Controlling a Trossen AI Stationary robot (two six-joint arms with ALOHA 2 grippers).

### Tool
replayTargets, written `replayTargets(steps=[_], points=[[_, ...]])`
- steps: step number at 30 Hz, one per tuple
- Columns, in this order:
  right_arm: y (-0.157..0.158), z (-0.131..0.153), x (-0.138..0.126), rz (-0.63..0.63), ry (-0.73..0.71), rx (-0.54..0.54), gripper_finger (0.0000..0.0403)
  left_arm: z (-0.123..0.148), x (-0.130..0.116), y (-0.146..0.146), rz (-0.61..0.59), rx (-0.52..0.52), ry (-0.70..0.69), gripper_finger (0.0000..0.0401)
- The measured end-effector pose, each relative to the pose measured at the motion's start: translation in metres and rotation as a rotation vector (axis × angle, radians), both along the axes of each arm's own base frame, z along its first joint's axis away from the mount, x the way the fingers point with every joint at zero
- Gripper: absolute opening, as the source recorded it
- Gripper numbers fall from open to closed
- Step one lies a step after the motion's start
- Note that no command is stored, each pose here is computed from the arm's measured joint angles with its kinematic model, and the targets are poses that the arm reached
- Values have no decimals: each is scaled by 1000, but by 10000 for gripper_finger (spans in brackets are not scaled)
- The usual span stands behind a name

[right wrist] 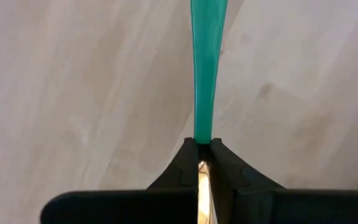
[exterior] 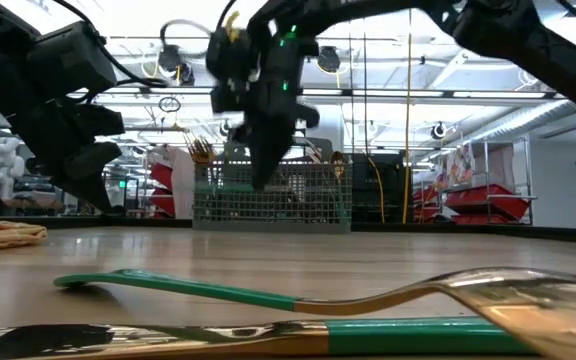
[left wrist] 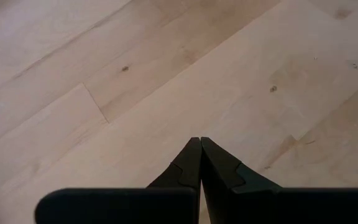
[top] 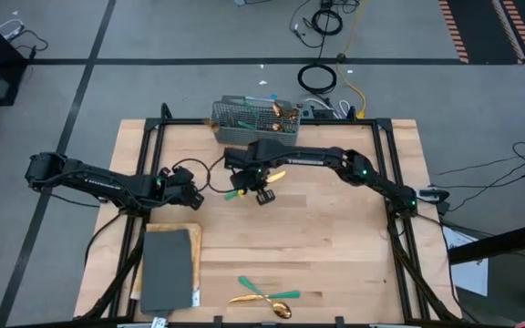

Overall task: Sort silverware
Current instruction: Put the green table knife into the gray silverware basket

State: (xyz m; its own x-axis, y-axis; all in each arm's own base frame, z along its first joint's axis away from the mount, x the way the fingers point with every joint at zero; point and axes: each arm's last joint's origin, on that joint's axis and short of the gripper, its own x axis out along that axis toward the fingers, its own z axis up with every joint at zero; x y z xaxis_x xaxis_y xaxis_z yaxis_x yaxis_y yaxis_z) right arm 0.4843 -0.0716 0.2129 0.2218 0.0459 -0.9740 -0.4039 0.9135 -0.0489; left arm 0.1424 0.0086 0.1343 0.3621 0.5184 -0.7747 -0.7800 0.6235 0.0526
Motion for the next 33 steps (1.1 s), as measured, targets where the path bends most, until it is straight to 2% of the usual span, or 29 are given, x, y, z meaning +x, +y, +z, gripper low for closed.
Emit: replayTargets(steps=[5, 10, 16, 19, 23, 29, 33], points=[[-8, 40, -8, 12, -130, -22, 0, 0, 0, 0, 0, 0, -3, 11], [-25, 108, -27, 8, -378, -92, 0, 0, 0, 0, 2, 4, -4, 11], [-59, 206, -75, 11, -792, -99, 0, 0, 1, 0, 4, 6, -9, 11], [-75, 239, -101, 30, -947, -52, 0, 1, 1, 0, 8, 16, -10, 11], [-96, 245, -114, 56, -1011, 22, 0, 1, 0, 1, 19, 42, -11, 11], [-136, 210, -110, 54, -1056, 106, 0, 1, 0, 2, 27, 61, -10, 11], [-161, 176, -111, 31, -1082, 135, 0, 1, 0, 2, 27, 61, -11, 11]])
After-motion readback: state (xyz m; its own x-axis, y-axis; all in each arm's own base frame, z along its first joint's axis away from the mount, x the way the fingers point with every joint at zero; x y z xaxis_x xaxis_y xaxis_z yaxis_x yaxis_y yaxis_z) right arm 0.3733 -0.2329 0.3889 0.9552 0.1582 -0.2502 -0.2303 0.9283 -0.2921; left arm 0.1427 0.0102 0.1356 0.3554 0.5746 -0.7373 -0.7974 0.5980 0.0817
